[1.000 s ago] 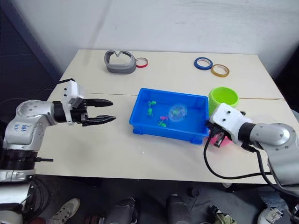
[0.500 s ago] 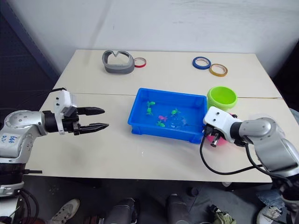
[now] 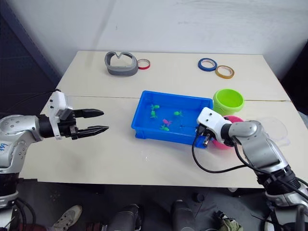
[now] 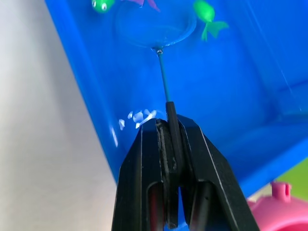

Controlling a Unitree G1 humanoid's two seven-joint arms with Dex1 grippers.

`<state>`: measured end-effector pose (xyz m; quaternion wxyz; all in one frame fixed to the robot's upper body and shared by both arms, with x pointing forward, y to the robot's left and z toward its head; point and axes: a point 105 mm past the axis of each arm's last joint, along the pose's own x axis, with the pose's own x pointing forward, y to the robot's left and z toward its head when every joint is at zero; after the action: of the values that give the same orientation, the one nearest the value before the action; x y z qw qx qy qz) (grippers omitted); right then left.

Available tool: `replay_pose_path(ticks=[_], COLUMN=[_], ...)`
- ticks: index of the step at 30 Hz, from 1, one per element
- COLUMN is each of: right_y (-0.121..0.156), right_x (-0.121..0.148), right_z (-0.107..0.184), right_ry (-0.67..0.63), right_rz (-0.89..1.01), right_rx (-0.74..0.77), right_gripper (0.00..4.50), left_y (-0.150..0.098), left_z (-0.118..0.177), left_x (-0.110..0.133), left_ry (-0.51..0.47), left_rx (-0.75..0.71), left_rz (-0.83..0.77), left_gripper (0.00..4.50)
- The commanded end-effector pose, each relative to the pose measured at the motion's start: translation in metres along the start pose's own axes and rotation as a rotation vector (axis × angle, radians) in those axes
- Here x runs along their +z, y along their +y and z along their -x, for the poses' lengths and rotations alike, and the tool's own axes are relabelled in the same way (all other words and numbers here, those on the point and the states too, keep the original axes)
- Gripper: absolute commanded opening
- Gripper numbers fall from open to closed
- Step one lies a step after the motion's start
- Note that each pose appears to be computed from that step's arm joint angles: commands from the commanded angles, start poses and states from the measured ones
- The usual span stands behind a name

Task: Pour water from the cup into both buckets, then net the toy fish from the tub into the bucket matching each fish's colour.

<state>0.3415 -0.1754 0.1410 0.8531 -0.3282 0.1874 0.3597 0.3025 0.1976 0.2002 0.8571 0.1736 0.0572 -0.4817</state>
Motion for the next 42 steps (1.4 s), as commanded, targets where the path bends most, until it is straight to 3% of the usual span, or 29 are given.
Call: replay_pose_path(ticks=[1,11,27,33,37,41,42], right_y=[-0.005,-0.007,-0.009,-0.011,-0.014,-0.014,-0.012], right_x=[0.01,0.032,0.042,0.044,0.038,0.032,0.029], right_z=[0.002,0.01,0.038,0.042,0.061,0.079,0.084], right_ry=[-0.035,-0.134,-0.211,-0.256,-0.301,-0.307,-0.301], right_rz=[-0.006,-0.155,-0.24,-0.281,-0.306,-0.291,-0.282], right_rx=[-0.024,0.0,0.004,-0.008,-0.034,-0.065,-0.069], right_gripper=[0.0,0.0,0.0,0.0,0.0,0.0,0.0], left_y=[0.0,0.0,0.009,0.009,0.008,0.007,0.006], left_z=[0.008,0.008,0.005,-0.004,-0.018,-0.027,-0.03], left_x=[0.012,0.013,0.019,0.019,0.018,0.018,0.019], left_ry=[-0.023,-0.033,-0.067,-0.072,-0.062,-0.063,-0.066], left_rx=[0.021,0.021,0.015,-0.021,-0.074,-0.11,-0.122], left_rz=[-0.032,-0.028,-0.038,-0.048,-0.053,-0.041,-0.042], left_gripper=[3.29,3.29,3.29,3.29,3.29,4.41,4.46])
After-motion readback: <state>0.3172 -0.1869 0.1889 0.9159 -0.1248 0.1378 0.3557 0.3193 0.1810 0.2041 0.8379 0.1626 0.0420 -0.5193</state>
